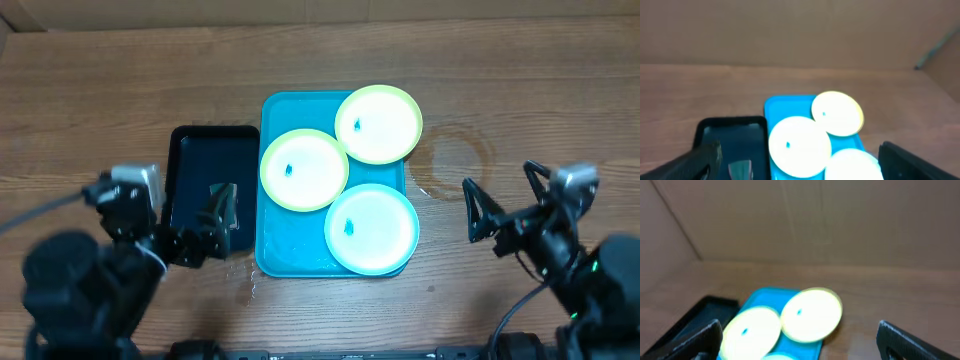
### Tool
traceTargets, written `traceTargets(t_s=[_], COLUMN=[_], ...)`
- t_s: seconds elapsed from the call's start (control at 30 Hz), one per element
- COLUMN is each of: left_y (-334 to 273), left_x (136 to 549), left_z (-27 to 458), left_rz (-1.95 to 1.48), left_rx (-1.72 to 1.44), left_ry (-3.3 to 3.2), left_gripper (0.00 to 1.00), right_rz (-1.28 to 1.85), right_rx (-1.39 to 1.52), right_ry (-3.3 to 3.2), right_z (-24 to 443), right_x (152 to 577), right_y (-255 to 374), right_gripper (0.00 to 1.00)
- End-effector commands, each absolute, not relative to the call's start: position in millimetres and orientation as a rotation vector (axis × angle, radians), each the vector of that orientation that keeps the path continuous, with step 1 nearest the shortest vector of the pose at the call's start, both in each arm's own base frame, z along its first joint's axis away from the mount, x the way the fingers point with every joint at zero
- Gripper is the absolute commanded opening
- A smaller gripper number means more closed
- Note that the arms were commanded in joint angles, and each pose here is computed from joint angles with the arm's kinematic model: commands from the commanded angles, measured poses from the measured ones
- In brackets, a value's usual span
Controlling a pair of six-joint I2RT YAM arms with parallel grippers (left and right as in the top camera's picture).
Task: Clean dirty plates on tray and stack at the side
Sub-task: 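Raise both arms, moving left gripper over black tray, right over teal tray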
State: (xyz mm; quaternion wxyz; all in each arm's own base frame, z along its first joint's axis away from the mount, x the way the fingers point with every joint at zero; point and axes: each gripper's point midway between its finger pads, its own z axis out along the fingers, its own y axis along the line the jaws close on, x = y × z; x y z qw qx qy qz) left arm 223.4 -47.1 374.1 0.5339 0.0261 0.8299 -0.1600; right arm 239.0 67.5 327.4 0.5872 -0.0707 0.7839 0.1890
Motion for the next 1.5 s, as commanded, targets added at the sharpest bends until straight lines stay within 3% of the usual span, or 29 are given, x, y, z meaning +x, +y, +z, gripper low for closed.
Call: traceTargets(t_s=[0.0, 0.23, 0.57, 0.6, 0.63, 0.67, 0.7, 0.77, 0.8, 0.87, 1.23, 1.47], left_y=[-56, -57, -60, -60, -60, -60, -60, -60, -60, -59, -56, -53], left_x=[229, 245, 253, 254, 254, 255, 255, 255, 255, 256, 253, 251], left_z=[400, 395, 328, 323, 319, 315, 310, 302, 298, 291, 255, 242], left_rz=[-0.395, -0.449, -0.546, -0.553, -0.558, -0.562, -0.568, -0.58, -0.583, -0.584, -0.58, -0.556], left_rx=[0.164, 0.134, 0.053, 0.045, 0.037, 0.031, 0.024, 0.008, 0.003, 0.006, -0.029, -0.041], left_ry=[1.994, 2.193, 2.542, 2.57, 2.595, 2.617, 2.641, 2.69, 2.709, 2.746, 2.861, 2.894], left_gripper=[1.0, 1.0, 0.98, 0.92, 0.69, 0.31, 0.04, 0.05, 0.04, 0.04, 0.04, 0.04], right_rz=[0.507, 0.686, 1.167, 1.213, 1.257, 1.291, 1.312, 1.323, 1.33, 1.34, 0.86, 0.669], right_rx=[-0.187, -0.189, -0.25, -0.254, -0.258, -0.259, -0.258, -0.25, -0.253, -0.268, 0.002, 0.084], right_ry=[1.885, 2.162, 2.332, 2.336, 2.337, 2.339, 2.343, 2.36, 2.369, 2.386, 2.681, 2.713], right_z=[346, 332, 291, 290, 288, 287, 285, 280, 277, 273, 211, 189], right_x=[248, 277, 296, 297, 297, 297, 298, 301, 301, 299, 312, 318], right_y=[77, 96, 141, 145, 148, 150, 151, 153, 155, 161, 174, 196], right_gripper=[1.0, 1.0, 1.0, 1.0, 1.0, 0.95, 0.8, 0.43, 0.32, 0.21, 0.22, 0.29])
